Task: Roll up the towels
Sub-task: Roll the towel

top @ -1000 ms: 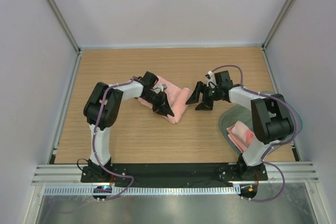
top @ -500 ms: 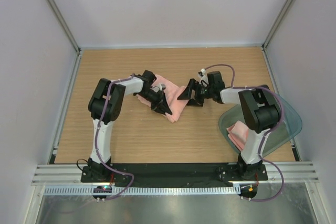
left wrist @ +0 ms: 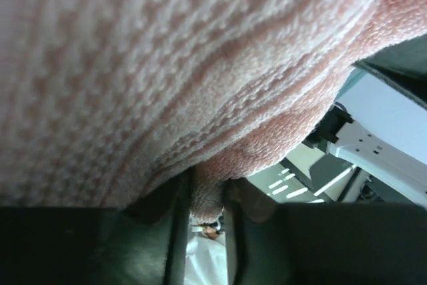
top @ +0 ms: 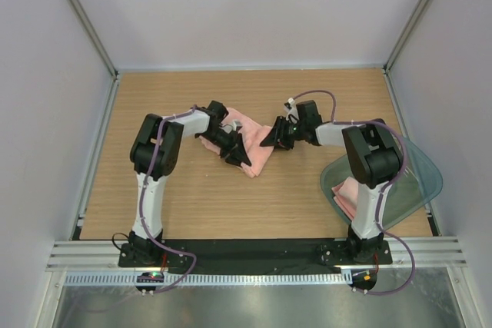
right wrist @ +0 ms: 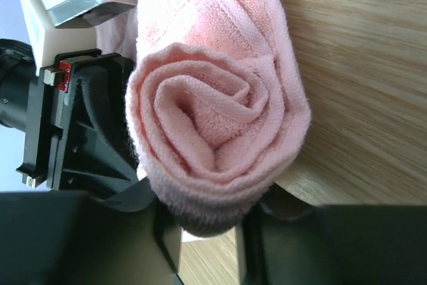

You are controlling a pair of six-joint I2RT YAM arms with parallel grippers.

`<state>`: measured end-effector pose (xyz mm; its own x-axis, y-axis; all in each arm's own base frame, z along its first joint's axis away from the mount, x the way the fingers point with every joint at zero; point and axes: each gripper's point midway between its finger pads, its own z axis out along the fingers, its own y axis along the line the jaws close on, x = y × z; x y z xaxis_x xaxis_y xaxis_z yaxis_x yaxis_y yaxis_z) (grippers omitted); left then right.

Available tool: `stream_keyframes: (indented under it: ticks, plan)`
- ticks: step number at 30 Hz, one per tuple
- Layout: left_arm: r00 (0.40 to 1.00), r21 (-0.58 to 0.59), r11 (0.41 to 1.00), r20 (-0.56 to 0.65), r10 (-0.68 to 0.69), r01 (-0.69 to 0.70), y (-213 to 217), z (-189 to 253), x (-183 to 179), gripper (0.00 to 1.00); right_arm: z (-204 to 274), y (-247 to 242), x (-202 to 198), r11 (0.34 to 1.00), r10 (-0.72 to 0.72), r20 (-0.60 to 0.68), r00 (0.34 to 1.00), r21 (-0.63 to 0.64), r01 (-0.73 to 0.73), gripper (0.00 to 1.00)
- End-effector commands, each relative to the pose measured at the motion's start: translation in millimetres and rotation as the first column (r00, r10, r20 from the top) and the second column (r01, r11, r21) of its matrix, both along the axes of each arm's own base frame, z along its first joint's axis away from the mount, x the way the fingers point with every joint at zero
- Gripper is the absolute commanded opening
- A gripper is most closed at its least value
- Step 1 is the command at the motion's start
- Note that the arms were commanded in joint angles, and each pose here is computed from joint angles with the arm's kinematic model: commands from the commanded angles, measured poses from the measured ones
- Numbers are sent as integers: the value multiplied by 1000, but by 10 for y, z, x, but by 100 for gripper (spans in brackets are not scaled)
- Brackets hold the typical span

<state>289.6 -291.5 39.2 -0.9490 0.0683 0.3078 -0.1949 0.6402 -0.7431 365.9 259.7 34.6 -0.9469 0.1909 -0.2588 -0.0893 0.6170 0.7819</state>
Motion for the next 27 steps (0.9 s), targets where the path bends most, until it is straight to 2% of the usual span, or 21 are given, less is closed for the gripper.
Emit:
stream_keyframes:
  ticks: [1, 2, 3, 4, 6, 9, 10, 11, 12, 14, 15, 16, 17, 20, 22, 27]
  plan:
    - [991, 171, 984, 130, 22, -44, 224, -39, 155, 28, -165, -74, 20, 993, -13, -16, 1000, -114, 11, 29]
    - [987, 191, 980, 159, 23, -54, 256, 5, 176, 32, -216, -122, -46, 990, -16, -59, 998, -143, 8, 27]
    - [980, 237, 969, 197, 23, -70, 323, 5, 217, 44, -224, -139, -44, 987, -18, -65, 998, -158, 8, 26]
    - [969, 237, 968, 244, 21, -80, 338, 134, 245, 48, -206, -138, -27, 987, -9, -61, 998, -164, -1, 25]
    - [952, 290, 950, 306, 21, -114, 433, 184, 314, 53, -236, -174, -87, 981, -7, -98, 995, -193, -13, 23]
    - [897, 334, 921, 441, 37, -203, 570, 466, 421, 54, -214, -193, -137, 972, 9, -119, 993, -233, -37, 23]
    - [865, 372, 894, 501, 31, -248, 656, 495, 488, 55, -195, -205, -111, 968, 8, -113, 994, -250, -36, 23]
    - [822, 356, 891, 568, 34, -283, 676, 713, 514, 55, -202, -219, -164, 963, 14, -133, 991, -267, -49, 22]
    - [786, 370, 884, 619, -5, -285, 637, 793, 501, 56, -211, -240, -176, 957, 11, -137, 991, -287, -50, 23]
    - [701, 437, 829, 709, -80, -348, 718, 909, 547, 56, -199, -261, -189, 946, 8, -146, 989, -320, -55, 22]
    - [634, 448, 828, 758, -152, -336, 600, 1048, 469, 56, -205, -253, -207, 942, 9, -154, 988, -329, -60, 23]
    - [592, 466, 818, 781, -200, -338, 548, 1102, 421, 56, -164, -228, -194, 941, 17, -149, 989, -332, -66, 22]
    - [543, 499, 778, 802, -249, -381, 593, 1134, 430, 56, -164, -231, -237, 936, 21, -168, 986, -342, -78, 22]
    - [426, 504, 786, 837, -343, -358, 311, 1246, 252, 56, -112, -172, -291, 927, 48, -182, 982, -359, -112, 22]
    - [385, 502, 802, 844, -373, -324, 124, 1227, 129, 56, -61, -161, -287, 924, 51, -178, 983, -364, -114, 22]
    - [360, 512, 819, 838, -411, -259, -184, 1047, -35, 61, -3, -137, -332, 927, 54, -182, 982, -355, -117, 21]
